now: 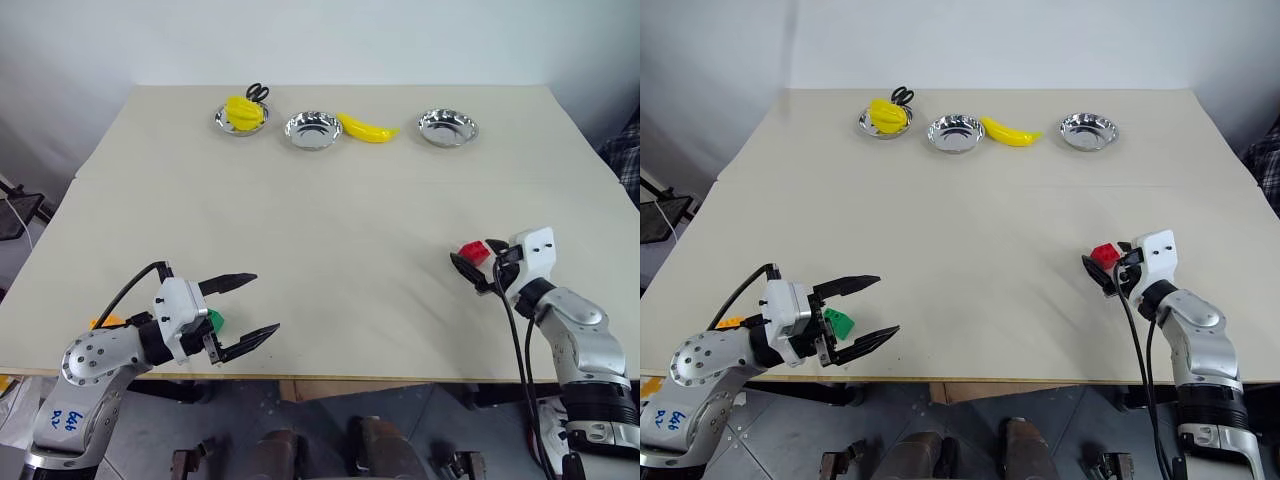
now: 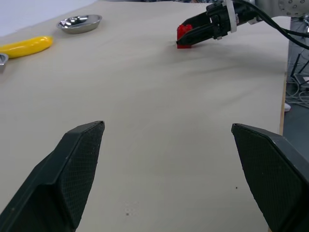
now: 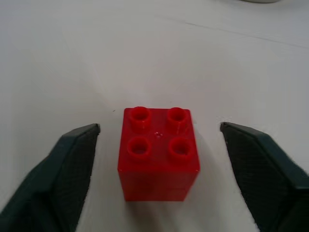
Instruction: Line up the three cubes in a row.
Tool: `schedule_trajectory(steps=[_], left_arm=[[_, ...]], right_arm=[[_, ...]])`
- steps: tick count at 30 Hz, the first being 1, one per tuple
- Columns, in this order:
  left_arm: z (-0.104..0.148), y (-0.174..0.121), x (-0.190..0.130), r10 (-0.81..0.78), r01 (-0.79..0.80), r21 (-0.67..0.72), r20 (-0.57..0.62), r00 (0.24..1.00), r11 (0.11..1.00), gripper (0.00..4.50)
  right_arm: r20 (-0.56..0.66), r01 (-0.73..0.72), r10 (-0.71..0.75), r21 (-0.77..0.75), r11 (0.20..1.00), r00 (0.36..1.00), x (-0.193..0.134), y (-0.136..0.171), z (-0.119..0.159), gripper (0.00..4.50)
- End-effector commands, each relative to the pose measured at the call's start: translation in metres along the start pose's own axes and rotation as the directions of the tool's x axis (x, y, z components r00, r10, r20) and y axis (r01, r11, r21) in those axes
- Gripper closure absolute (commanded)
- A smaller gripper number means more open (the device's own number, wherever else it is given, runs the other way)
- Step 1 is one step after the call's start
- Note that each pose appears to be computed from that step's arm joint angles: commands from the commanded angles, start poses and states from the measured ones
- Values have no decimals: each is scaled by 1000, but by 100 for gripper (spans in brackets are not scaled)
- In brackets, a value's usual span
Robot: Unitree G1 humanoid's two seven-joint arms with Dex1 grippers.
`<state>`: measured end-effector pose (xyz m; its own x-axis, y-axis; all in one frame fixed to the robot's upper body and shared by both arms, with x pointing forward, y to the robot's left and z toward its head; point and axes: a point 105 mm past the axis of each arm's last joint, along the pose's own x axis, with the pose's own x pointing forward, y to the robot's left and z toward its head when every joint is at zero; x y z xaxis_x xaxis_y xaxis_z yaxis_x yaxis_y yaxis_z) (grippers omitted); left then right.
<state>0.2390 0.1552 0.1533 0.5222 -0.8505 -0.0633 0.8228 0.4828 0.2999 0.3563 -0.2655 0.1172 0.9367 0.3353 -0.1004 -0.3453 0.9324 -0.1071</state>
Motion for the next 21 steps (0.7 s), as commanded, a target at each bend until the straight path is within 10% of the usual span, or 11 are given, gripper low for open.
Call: schedule_trajectory(steps=[1, 5, 9, 15, 21], left_arm=[[9, -1, 2, -2, 1, 47, 30, 1000, 999, 0], [11, -2, 2, -23, 20, 60, 51, 998, 998, 0], [16, -2, 1, -48, 43, 60, 84, 995, 997, 0], [4, -1, -5, -119, 117, 62, 31, 992, 991, 0], [4, -2, -3, -122, 121, 43, 34, 992, 992, 0]], right_arm=[[42, -13, 14, -22, 1000, 999, 1, -1, 13, 157], [51, -55, 56, -33, 998, 997, 0, 0, 15, 296], [59, -330, 331, -18, 944, 942, -7, 23, 24, 298], [-135, -803, 798, -226, 552, 587, -24, 60, 34, 298], [-250, -874, 850, -289, 392, 464, 2, 76, 30, 298]])
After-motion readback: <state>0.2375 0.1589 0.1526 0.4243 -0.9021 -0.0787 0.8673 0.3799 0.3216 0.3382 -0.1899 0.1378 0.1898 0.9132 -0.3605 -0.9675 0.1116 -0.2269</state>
